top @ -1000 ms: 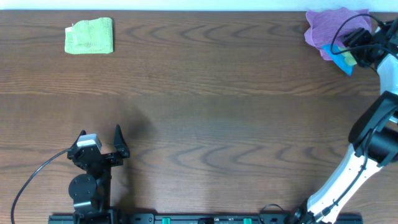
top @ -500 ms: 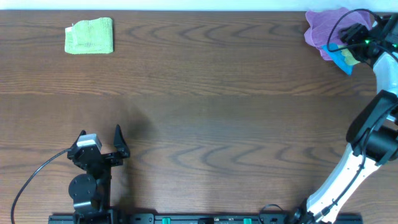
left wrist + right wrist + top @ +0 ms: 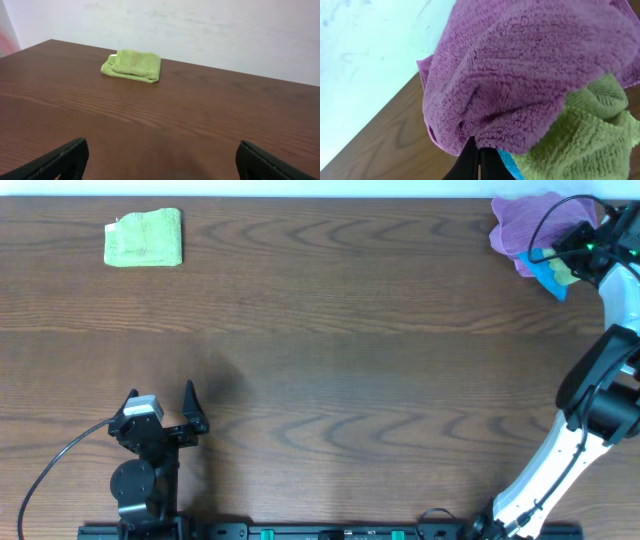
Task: Fold the cloth
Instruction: 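Lift the pink cloth with the right gripper and pull it leftward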
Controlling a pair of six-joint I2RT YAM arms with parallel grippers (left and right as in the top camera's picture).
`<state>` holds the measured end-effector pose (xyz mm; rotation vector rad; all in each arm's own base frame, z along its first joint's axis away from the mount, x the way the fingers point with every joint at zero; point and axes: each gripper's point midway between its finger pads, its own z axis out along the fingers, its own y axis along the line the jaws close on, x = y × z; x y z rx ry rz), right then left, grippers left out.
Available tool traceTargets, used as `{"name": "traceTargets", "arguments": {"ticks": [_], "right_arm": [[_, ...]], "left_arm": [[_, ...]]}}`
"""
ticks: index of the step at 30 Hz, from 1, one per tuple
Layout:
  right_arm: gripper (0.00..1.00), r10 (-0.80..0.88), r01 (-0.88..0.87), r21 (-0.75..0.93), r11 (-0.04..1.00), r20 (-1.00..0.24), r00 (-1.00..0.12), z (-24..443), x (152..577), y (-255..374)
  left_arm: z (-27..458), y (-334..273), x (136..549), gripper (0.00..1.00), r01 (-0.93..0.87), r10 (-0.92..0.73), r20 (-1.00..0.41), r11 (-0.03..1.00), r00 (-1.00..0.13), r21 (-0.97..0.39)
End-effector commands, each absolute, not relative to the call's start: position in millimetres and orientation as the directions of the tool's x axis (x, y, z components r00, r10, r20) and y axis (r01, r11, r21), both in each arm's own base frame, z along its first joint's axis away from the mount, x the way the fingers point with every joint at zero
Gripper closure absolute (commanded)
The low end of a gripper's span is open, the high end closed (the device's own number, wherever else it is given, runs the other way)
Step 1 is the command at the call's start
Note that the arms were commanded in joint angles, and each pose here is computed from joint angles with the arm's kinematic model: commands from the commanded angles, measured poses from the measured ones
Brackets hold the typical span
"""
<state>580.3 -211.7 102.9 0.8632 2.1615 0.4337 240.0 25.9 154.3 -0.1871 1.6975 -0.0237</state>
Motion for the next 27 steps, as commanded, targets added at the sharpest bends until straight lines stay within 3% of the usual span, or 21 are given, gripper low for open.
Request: {"name": "traceTargets", "arguments": {"ticks": [1, 9, 18, 27], "right_arm": [[0.99, 0.675, 0.355, 0.581, 0.732, -0.550, -0.493, 128.6, 592.9, -194.4], [0.98, 0.601, 0.285, 0.557, 0.780, -0.539, -0.591, 159.3, 598.0, -147.5], [0.98, 0.484, 0.167, 0.514, 0.841, -0.580, -0.655, 224.5, 603.8, -72.3], [0.98, 0.327, 0.016, 0.479, 0.878, -0.574, -0.751, 256.0, 584.1, 21.9]], "left_arm": [[136.5, 25.7, 240.2, 0.05, -0.117, -0.146, -0.976, 0.985, -0.163, -0.127], [136.5, 25.7, 240.2, 0.05, -0.117, -0.146, -0.976, 0.985, -0.163, -0.127], [136.5, 25.7, 240.2, 0.05, -0.117, -0.146, -0.976, 0.985, -0.163, -0.127], [136.6, 25.7, 240.2, 0.04, -0.117, -0.146, -0.976, 0.985, -0.163, -0.127]]}}
